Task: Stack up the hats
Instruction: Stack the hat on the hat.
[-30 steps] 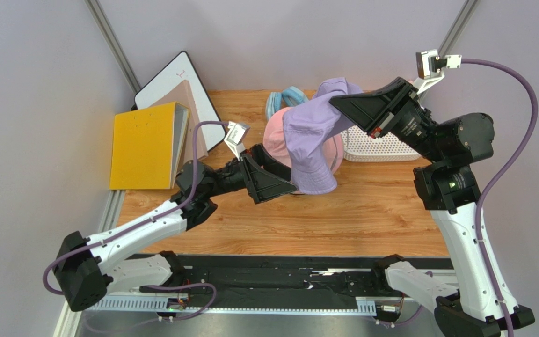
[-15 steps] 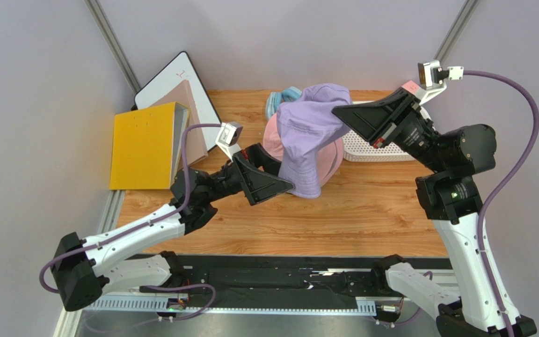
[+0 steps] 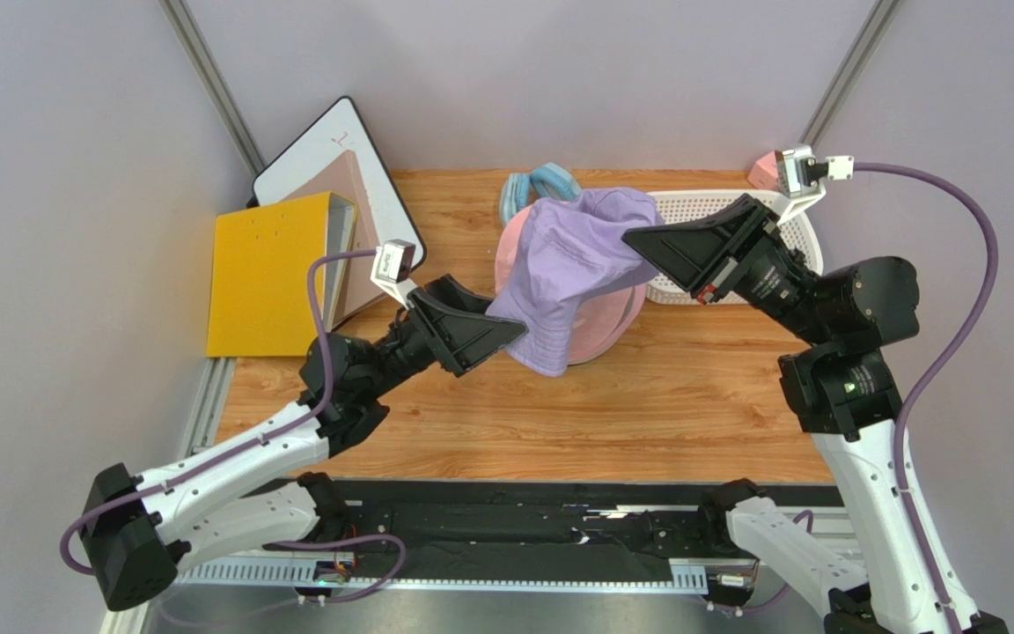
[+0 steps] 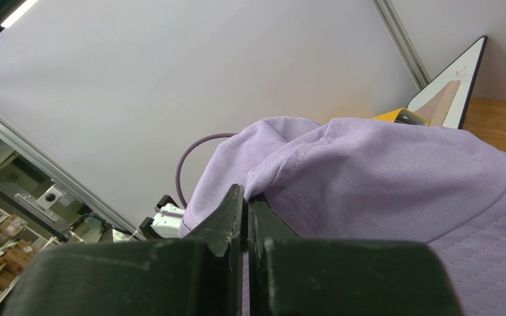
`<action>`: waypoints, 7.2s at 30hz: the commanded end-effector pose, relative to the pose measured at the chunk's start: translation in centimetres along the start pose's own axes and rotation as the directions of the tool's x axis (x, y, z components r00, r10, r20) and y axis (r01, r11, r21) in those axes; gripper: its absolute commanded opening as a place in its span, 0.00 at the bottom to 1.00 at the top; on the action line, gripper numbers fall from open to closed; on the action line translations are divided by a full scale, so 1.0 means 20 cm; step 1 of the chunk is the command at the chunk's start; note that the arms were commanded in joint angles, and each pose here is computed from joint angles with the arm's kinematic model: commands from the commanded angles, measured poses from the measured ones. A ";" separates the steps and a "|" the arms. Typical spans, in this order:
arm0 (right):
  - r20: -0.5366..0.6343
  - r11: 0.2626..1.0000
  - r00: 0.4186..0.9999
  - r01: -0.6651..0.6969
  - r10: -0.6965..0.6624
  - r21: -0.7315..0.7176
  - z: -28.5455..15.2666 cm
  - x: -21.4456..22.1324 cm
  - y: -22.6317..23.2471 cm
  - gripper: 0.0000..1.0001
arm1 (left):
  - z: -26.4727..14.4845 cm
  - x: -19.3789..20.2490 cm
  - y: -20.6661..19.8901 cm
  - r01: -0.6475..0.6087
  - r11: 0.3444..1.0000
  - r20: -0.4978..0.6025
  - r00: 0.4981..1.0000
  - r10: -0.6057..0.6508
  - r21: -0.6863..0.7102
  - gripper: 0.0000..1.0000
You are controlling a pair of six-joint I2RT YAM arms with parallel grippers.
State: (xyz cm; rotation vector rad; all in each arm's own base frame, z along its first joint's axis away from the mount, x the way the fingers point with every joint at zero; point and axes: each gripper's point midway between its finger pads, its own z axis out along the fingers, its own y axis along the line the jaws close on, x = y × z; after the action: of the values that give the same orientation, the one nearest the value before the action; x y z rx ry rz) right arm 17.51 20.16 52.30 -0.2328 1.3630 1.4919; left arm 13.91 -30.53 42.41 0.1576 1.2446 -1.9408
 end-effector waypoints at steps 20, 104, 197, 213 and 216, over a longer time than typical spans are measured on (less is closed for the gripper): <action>-0.128 0.987 0.990 0.072 -0.054 0.141 -0.10 0.21 -0.21 0.00 | -0.03 -0.23 0.11 -0.039 0.996 0.089 0.995 0.045 -0.075 0.00; -0.396 0.955 0.918 0.099 0.021 0.279 -0.35 0.63 -1.06 0.02 | -0.29 -0.27 0.99 -0.632 0.665 -0.456 0.766 0.454 -0.399 0.00; -0.055 0.559 0.986 -0.042 0.155 0.828 -0.46 0.35 -1.75 0.00 | -0.20 -0.57 1.73 -0.212 0.776 -0.181 0.975 0.128 -0.595 0.00; -0.108 0.443 0.982 0.029 0.154 0.896 -0.52 0.51 -1.85 0.00 | -0.32 -0.41 2.04 -0.361 0.510 -0.374 0.924 0.080 -0.781 0.00; -0.146 0.480 0.973 0.043 0.180 0.876 -0.48 0.62 -1.79 0.00 | -0.33 -0.41 2.06 -0.375 0.495 -0.389 0.918 0.079 -0.784 0.00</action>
State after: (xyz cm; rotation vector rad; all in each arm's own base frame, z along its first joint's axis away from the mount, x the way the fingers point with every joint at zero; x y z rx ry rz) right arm 36.89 11.47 21.59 0.3581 2.0878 0.7281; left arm 45.51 -29.73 19.02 0.1089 1.9778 -1.0408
